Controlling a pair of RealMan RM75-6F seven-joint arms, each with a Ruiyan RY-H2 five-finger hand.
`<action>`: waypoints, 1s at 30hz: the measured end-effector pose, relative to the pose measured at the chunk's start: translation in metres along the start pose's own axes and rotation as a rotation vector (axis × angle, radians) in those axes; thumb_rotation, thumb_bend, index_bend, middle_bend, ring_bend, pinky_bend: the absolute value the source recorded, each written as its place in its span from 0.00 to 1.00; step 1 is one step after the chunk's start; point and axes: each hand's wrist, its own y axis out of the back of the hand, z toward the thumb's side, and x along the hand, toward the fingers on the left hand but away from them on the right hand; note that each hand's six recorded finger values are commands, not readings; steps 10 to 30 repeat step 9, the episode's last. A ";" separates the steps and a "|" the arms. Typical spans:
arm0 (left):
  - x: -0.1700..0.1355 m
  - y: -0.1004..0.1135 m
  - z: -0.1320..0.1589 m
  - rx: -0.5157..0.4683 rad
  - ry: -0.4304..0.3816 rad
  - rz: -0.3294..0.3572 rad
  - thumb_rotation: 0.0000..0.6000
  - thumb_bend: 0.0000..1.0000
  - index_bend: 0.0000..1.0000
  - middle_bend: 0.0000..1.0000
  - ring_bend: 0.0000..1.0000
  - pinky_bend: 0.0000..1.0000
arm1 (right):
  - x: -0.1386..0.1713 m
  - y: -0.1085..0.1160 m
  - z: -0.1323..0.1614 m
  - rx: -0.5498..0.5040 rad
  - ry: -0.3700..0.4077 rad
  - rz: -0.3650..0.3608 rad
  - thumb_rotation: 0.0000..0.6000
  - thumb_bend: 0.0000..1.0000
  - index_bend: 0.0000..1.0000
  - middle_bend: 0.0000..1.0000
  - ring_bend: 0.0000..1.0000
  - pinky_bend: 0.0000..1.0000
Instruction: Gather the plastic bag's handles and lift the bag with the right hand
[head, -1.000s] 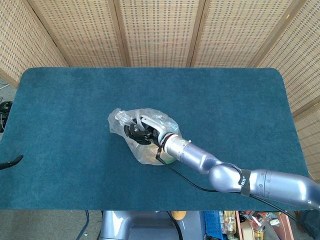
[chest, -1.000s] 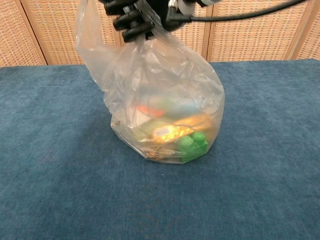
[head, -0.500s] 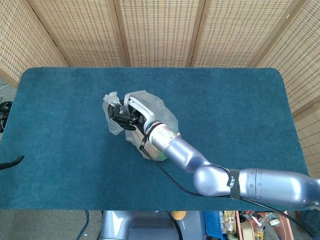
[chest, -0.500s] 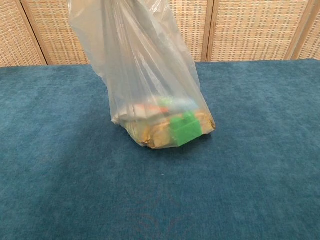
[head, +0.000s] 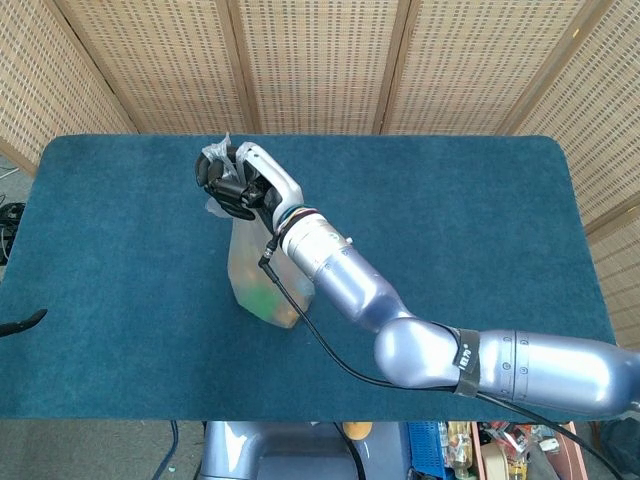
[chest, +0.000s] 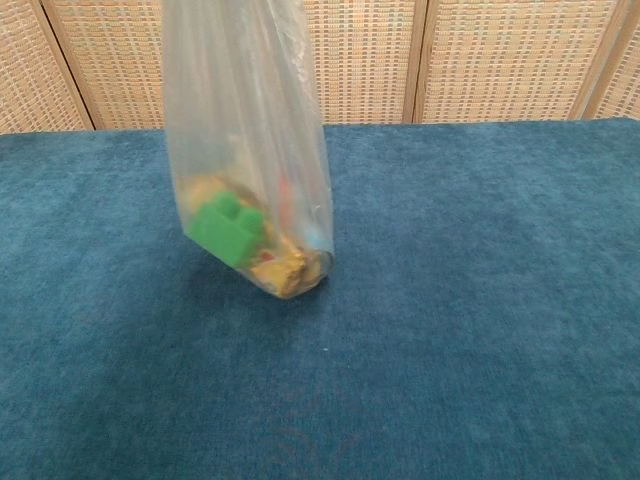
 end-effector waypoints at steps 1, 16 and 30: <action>0.000 0.000 0.000 0.002 0.003 0.001 1.00 0.13 0.00 0.00 0.00 0.00 | 0.001 0.000 0.003 0.001 0.003 0.000 1.00 1.00 0.97 1.00 0.93 1.00; 0.000 0.001 0.000 0.000 0.010 0.006 1.00 0.13 0.00 0.00 0.00 0.00 | 0.004 -0.007 0.020 0.013 0.015 0.007 1.00 1.00 0.97 1.00 0.93 1.00; 0.000 0.001 0.000 0.000 0.010 0.006 1.00 0.13 0.00 0.00 0.00 0.00 | 0.004 -0.007 0.020 0.013 0.015 0.007 1.00 1.00 0.97 1.00 0.93 1.00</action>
